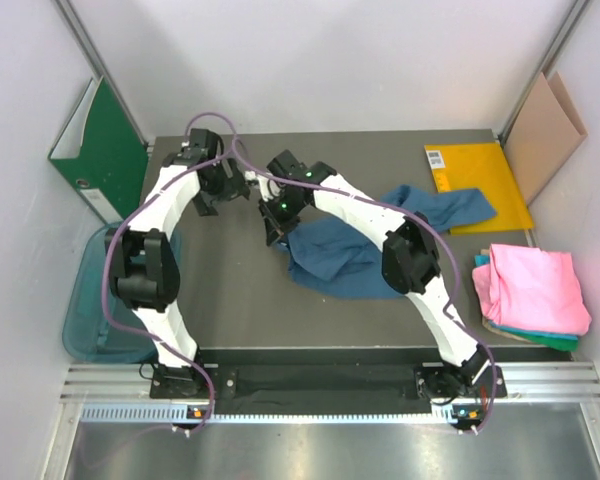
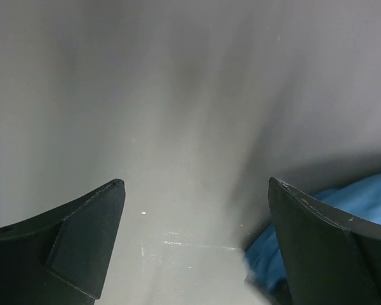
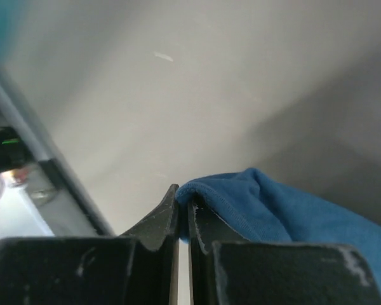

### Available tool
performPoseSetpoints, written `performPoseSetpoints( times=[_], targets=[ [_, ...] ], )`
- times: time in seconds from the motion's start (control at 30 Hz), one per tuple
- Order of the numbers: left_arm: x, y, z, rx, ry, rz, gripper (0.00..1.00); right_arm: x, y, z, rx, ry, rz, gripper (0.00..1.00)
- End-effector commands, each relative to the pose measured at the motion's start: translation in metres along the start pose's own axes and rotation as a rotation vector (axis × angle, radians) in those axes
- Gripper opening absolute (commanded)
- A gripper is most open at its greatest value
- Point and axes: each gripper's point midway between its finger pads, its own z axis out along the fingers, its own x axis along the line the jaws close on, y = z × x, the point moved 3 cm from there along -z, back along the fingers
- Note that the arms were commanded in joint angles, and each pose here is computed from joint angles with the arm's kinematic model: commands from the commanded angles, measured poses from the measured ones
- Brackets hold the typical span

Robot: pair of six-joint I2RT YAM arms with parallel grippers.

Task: Fold and stack the t-shirts
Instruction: Flatten out the tshirt

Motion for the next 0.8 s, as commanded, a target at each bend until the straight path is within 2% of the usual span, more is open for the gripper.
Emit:
performPoseSetpoints(
  times=[0.0, 0.03, 0.17, 0.2, 0.23, 0.27, 0.33, 0.4, 0.43, 0.47, 0.53, 0.57, 0.6, 0.63, 0.67, 0.77],
  targets=[
    [-0.002, 0.027, -0.044, -0.173, -0.006, 0.0, 0.99, 0.067, 0.043, -0.045, -0.169, 0.21, -0.141, 0.05],
    [-0.001, 0.028, -0.05, -0.191, -0.007, -0.007, 0.99, 0.071, 0.048, -0.048, -0.193, 0.215, -0.152, 0.12],
    [0.003, 0.022, -0.043, -0.203, -0.014, -0.017, 0.99, 0.094, 0.069, -0.074, -0.306, 0.24, -0.204, 0.22],
    [0.003, 0.021, -0.04, -0.192, -0.017, -0.017, 0.99, 0.094, 0.074, -0.079, -0.335, 0.218, -0.201, 0.39],
    [0.0, 0.016, -0.035, -0.159, -0.039, -0.012, 0.99, 0.087, 0.083, -0.085, -0.381, 0.141, -0.202, 0.88],
    [-0.005, 0.013, -0.034, -0.13, -0.069, -0.001, 0.99, 0.089, 0.088, -0.102, -0.423, 0.105, -0.223, 0.97],
    [-0.017, 0.007, -0.035, -0.082, -0.133, 0.004, 0.99, 0.073, 0.094, -0.117, -0.476, -0.03, -0.242, 1.0],
    [-0.027, 0.006, -0.037, -0.089, -0.196, 0.028, 0.99, 0.062, 0.102, -0.152, -0.564, -0.104, -0.226, 1.0],
    [-0.035, 0.002, -0.041, -0.091, -0.232, 0.047, 0.99, 0.045, 0.099, -0.156, -0.573, -0.17, -0.181, 1.0],
    [-0.043, -0.002, -0.044, -0.082, -0.282, 0.066, 0.99, 0.03, 0.105, -0.188, -0.647, -0.204, -0.149, 0.99],
    [-0.057, -0.017, -0.043, -0.048, -0.344, 0.115, 0.99, -0.001, 0.096, -0.199, -0.666, -0.257, -0.052, 1.0],
    [-0.062, -0.024, -0.042, -0.023, -0.362, 0.126, 0.99, -0.024, 0.093, -0.228, -0.717, -0.298, 0.0, 1.0],
    [-0.065, -0.032, -0.039, 0.001, -0.366, 0.141, 0.99, -0.036, 0.091, -0.237, -0.746, -0.303, 0.026, 1.0],
    [-0.071, -0.045, -0.034, 0.041, -0.367, 0.163, 0.99, -0.053, 0.08, -0.234, -0.723, -0.315, 0.06, 1.0],
    [-0.074, -0.054, -0.03, 0.064, -0.37, 0.177, 0.99, -0.073, 0.073, -0.254, -0.749, -0.358, 0.096, 1.0],
    [-0.081, -0.087, -0.018, 0.16, -0.355, 0.218, 0.99, -0.113, 0.051, -0.27, -0.732, -0.438, 0.173, 0.99]
  ],
)
